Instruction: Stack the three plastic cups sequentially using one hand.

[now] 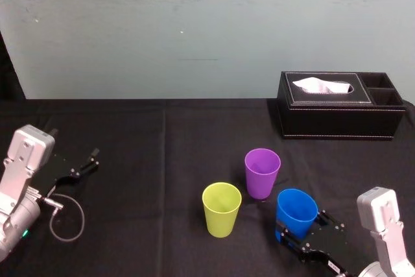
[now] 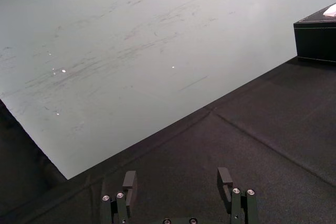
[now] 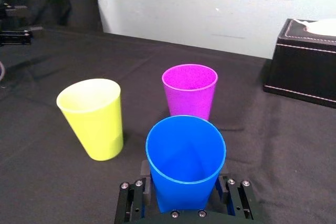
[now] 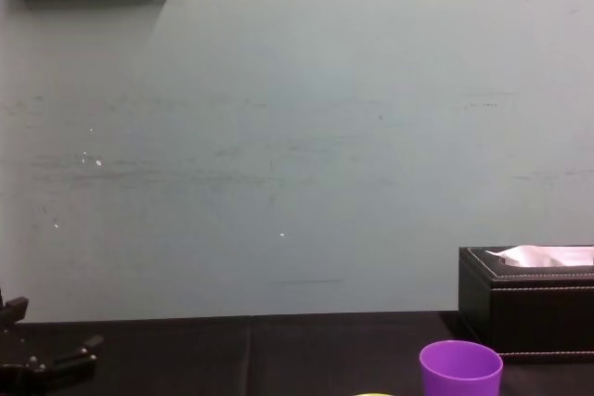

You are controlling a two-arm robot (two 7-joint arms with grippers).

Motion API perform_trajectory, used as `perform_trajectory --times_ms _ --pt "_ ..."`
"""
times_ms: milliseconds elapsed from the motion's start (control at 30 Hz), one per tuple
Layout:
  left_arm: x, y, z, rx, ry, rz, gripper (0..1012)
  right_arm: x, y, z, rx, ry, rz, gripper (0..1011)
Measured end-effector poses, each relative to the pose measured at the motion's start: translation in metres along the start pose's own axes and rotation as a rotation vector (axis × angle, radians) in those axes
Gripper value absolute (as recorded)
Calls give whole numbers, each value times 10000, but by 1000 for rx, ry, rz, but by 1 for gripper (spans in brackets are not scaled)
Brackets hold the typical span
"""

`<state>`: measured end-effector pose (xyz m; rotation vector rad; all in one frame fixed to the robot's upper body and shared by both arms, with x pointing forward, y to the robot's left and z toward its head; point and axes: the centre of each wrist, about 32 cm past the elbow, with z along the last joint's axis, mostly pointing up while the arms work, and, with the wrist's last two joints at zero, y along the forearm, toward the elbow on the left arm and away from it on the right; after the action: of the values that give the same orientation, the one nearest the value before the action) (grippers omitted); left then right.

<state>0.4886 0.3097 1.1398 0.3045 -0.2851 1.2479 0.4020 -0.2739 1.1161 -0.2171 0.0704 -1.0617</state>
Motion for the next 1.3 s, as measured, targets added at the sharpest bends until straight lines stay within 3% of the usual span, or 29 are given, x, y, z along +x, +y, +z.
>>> perform_trajectory --times_ms 233,567,800,1033,1300 --pt "0 0 0 0 0 0 1000 19 -27 144 29 -22 28 712" --pt "0 0 0 0 0 0 1000 164 -6 746 97 -46 92 712" --pt "0 0 0 0 0 0 1000 222 137 1112 115 -60 134 712" --pt "0 0 0 0 0 0 1000 285 368 1258 97 -58 144 712" --pt "0 0 0 0 0 0 1000 366 624 1305 81 -61 138 712"
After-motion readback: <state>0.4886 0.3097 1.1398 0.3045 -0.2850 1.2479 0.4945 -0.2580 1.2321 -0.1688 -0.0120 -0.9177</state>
